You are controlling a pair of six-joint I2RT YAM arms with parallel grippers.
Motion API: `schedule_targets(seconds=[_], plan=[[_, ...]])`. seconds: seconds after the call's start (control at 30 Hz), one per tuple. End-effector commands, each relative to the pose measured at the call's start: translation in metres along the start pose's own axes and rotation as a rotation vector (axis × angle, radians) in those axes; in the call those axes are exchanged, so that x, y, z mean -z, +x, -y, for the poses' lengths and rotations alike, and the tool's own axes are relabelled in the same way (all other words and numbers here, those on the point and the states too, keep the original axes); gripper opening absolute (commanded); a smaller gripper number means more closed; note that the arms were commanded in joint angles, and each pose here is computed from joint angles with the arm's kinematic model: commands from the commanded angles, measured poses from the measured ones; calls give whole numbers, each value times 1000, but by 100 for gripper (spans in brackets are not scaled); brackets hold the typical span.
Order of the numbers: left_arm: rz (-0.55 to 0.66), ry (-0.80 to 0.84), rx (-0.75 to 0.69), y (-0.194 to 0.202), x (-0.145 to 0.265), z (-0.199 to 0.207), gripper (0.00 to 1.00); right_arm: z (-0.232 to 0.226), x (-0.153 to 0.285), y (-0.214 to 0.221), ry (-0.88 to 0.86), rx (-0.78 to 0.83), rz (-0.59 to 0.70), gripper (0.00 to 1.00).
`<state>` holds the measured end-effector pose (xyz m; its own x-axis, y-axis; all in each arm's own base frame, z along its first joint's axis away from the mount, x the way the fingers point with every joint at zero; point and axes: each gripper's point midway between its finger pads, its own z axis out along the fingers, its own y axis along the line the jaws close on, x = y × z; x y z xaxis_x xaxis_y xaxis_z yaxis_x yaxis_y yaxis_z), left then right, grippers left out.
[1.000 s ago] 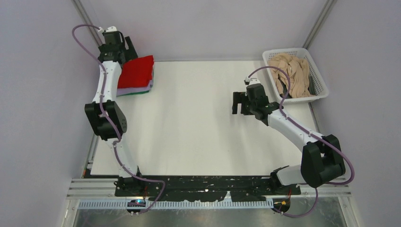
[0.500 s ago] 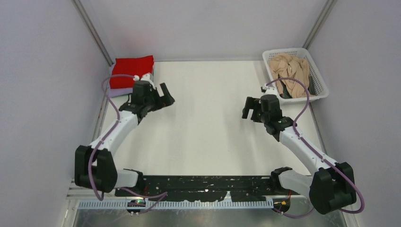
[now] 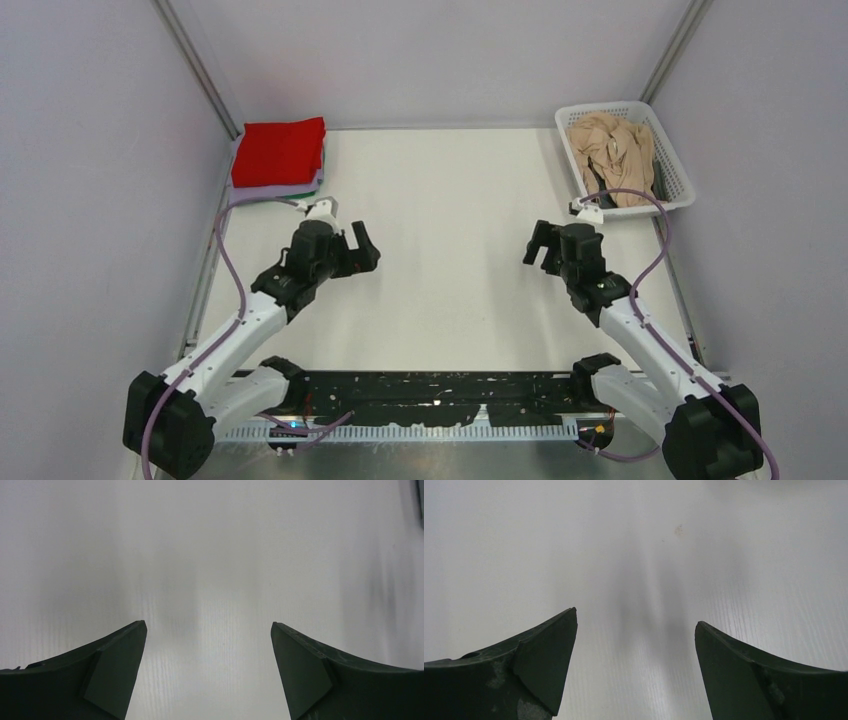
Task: Fold and stack the t-shirts
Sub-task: Reset both arms
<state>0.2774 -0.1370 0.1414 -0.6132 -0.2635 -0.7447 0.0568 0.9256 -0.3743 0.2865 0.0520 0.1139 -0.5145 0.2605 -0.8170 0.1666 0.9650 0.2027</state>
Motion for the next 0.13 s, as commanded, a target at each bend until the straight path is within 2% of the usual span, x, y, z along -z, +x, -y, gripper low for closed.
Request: schedule_targets(seconds=[0.0, 0.1], plan=[[102, 2, -15, -21, 7, 1, 100, 5, 7, -24, 19, -51, 128, 95], [116, 10, -27, -25, 10, 2, 100, 0, 11, -27, -16, -61, 151, 95]])
